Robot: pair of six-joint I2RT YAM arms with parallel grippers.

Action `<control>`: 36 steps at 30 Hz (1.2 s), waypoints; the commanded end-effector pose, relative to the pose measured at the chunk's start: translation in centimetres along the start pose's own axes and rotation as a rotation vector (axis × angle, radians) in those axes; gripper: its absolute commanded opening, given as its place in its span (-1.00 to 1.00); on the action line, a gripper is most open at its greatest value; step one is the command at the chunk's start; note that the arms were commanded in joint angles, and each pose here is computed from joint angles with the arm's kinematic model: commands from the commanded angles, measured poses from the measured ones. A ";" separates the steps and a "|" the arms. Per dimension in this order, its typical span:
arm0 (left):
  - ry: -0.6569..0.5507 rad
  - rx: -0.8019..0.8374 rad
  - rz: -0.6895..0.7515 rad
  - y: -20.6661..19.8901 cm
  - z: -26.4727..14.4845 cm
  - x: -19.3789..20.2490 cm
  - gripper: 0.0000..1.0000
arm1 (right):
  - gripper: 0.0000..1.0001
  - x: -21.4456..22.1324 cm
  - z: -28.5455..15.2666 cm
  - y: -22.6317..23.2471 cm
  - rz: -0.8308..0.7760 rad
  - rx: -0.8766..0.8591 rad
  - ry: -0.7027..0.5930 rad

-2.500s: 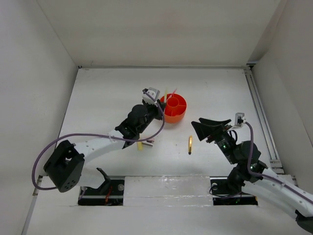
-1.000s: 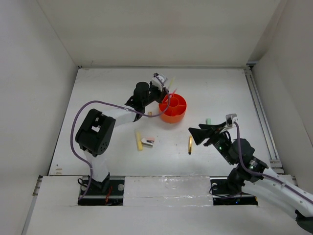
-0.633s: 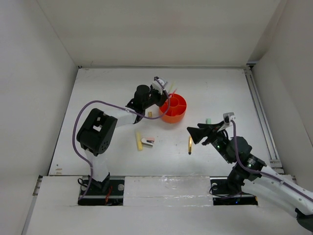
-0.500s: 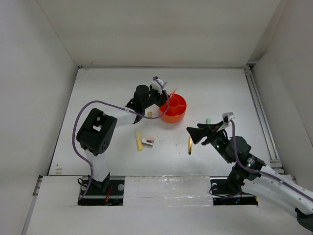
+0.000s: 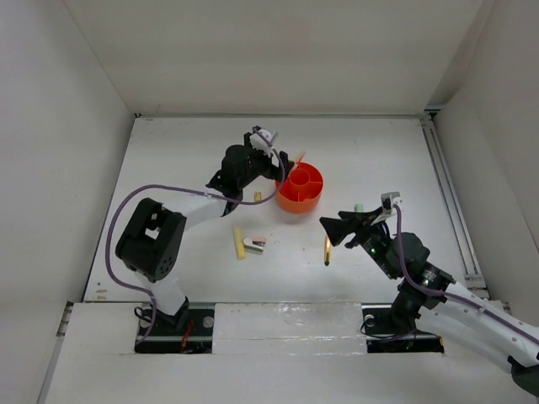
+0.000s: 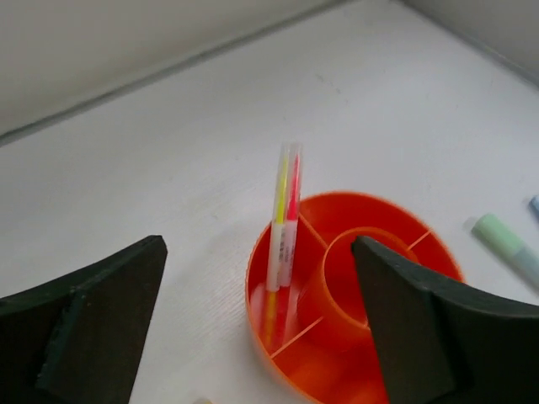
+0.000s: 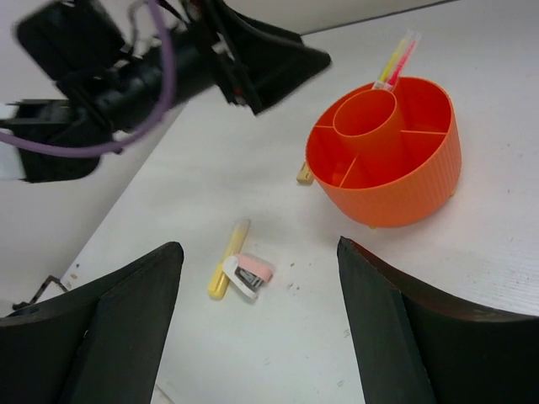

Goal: Sort the stationery into containers
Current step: Place the pen in the storage box, then pick up the stationery from the center of the board.

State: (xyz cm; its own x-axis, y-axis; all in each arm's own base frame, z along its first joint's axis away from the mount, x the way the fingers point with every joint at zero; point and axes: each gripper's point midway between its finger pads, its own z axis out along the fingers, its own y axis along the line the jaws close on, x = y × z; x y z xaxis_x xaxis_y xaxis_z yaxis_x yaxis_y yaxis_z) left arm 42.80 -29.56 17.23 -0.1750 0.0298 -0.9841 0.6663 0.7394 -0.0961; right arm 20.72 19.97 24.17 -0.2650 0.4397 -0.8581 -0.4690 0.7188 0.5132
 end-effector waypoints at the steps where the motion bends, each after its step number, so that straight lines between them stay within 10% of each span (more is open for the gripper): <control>1: -0.213 -0.117 -0.019 1.1 -2.7 -9.9 0.87 | 0.60 -2.9 0.5 0.9 0.000 -0.003 -0.082; 12: -0.233 -0.563 -0.207 7.2 -7.8 -12.9 1.00 | 0.60 -2.5 3.1 -1.9 -0.016 0.080 -0.030; 16: -0.188 -0.752 -0.327 9.4 -10.1 -10.5 1.00 | 0.62 -2.8 3.8 -3.4 -0.057 0.138 0.024; 19: -0.125 -0.817 -0.417 10.1 -11.5 -8.5 1.00 | 1.00 -3.7 3.8 -5.3 -0.073 0.230 0.048; 36: 0.086 -1.031 -0.697 8.8 -19.7 2.1 1.00 | 1.00 0.5 3.4 -16.0 -0.039 0.620 0.400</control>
State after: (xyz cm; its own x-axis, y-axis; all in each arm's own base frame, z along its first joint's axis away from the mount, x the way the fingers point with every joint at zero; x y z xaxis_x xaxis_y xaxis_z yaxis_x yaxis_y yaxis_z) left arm 35.67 -10.69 17.54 -0.3542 -0.5247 -0.7741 -0.3995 0.8333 -0.3821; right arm 31.07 10.42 15.52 -0.5730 0.2749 -0.7720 0.0568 0.9531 0.2972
